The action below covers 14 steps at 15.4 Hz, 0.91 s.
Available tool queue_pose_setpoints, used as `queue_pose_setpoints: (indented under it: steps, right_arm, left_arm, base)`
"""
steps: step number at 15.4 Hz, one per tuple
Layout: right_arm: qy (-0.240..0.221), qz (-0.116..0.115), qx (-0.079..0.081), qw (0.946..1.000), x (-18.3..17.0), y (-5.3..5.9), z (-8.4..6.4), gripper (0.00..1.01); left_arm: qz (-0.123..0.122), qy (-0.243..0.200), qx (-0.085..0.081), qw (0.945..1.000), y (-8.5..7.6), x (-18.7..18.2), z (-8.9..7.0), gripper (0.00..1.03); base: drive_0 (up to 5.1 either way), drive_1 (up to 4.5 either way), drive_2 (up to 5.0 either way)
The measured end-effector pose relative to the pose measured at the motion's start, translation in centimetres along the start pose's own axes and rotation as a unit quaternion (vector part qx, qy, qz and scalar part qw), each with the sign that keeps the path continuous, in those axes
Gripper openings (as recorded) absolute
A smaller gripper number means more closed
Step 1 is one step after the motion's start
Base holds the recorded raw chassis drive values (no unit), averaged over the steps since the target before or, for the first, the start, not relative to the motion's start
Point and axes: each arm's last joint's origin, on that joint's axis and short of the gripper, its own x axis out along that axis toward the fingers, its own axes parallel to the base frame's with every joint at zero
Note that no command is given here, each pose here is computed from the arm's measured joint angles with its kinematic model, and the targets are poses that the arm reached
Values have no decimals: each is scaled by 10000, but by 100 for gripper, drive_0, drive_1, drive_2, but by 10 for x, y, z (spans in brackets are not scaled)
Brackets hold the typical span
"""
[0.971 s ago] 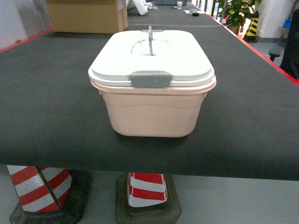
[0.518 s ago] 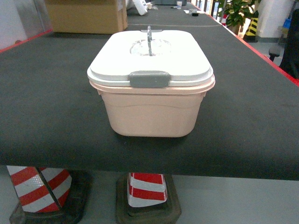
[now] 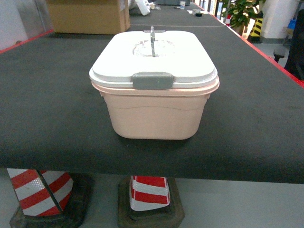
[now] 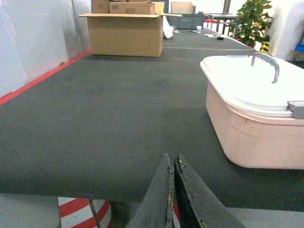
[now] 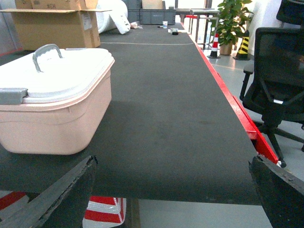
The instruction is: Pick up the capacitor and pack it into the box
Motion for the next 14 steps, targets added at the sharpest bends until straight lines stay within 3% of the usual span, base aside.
queue_pose_setpoints:
  steps: [9,11,12,14]
  right_arm:
    - [0,0,0,10000,0,0,0,98]
    - [2,-2,2,10000,0,0,0,98]
    - [2,2,0,10000,0,0,0,98]
    - [2,-2,0,10000,0,0,0,98]
  left_arm:
    - [0,-6,0,10000,0,-10,0,2]
    - [2,217,0,9998,0,-19,-6,2]
    - [17,-34,0,10000,0,-21,0,2]
    - [2,93,0,10000,0,-20,-4,2]
  base:
    - [0,0,0]
    - [0,0,0]
    - [0,0,0]
    - [0,0,0]
